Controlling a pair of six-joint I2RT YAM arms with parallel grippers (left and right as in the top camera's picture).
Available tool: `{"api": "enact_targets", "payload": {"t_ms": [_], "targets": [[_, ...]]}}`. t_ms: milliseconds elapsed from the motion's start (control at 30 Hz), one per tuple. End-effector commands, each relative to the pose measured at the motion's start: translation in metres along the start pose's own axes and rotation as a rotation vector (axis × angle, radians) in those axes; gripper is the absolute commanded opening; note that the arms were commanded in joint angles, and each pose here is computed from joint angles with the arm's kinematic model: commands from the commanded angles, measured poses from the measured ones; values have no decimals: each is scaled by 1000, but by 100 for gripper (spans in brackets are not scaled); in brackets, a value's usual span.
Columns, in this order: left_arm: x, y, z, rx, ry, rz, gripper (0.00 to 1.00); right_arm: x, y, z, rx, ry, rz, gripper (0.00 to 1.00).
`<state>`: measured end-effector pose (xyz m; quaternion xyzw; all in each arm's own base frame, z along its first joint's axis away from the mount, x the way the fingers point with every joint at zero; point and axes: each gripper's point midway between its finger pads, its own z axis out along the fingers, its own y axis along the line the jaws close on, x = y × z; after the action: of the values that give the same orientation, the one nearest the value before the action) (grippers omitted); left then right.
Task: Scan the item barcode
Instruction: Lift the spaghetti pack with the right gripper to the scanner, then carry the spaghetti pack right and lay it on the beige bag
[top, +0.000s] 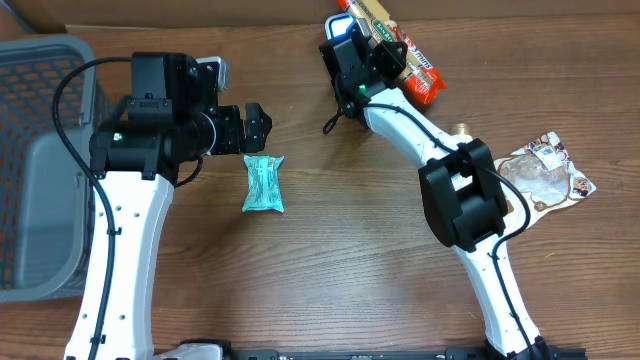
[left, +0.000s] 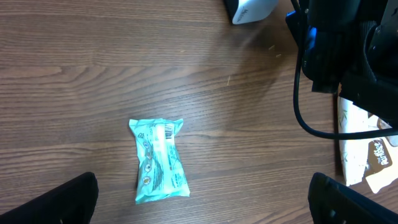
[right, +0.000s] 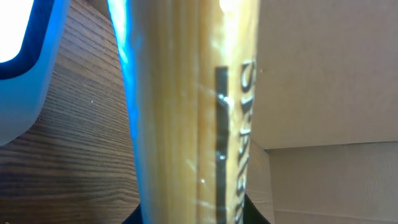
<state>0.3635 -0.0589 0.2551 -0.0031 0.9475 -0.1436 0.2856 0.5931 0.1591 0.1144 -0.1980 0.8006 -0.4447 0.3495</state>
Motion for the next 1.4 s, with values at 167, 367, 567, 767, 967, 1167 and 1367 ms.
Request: {"api": "enact_targets", "payload": {"t_ms": [167,367,567,767,967,1167,1367], "targets": [[-1,-3,1,8,1,21,100,-20,-40,-18,89,-24,103,4],[-1,-3,1,8,1,21,100,-22,-47,-32,134,-16,101,4],[-1,-3,1,8,1,21,100,-31,-71,-67,113,-43,102,4],[-1,-3,1,8,1,22,100,-29,-84,-120,-167,-98,114,4],[-1,-3,1,8,1,22,100,-8,-110,-183,-558,-101,289,4],[-1,-3,1,8,1,22,99,38,-140,-251,-1064,2,456,4],[-1,-3,1,8,1,22,100,125,-171,-213,-1007,389,625,4]]}}
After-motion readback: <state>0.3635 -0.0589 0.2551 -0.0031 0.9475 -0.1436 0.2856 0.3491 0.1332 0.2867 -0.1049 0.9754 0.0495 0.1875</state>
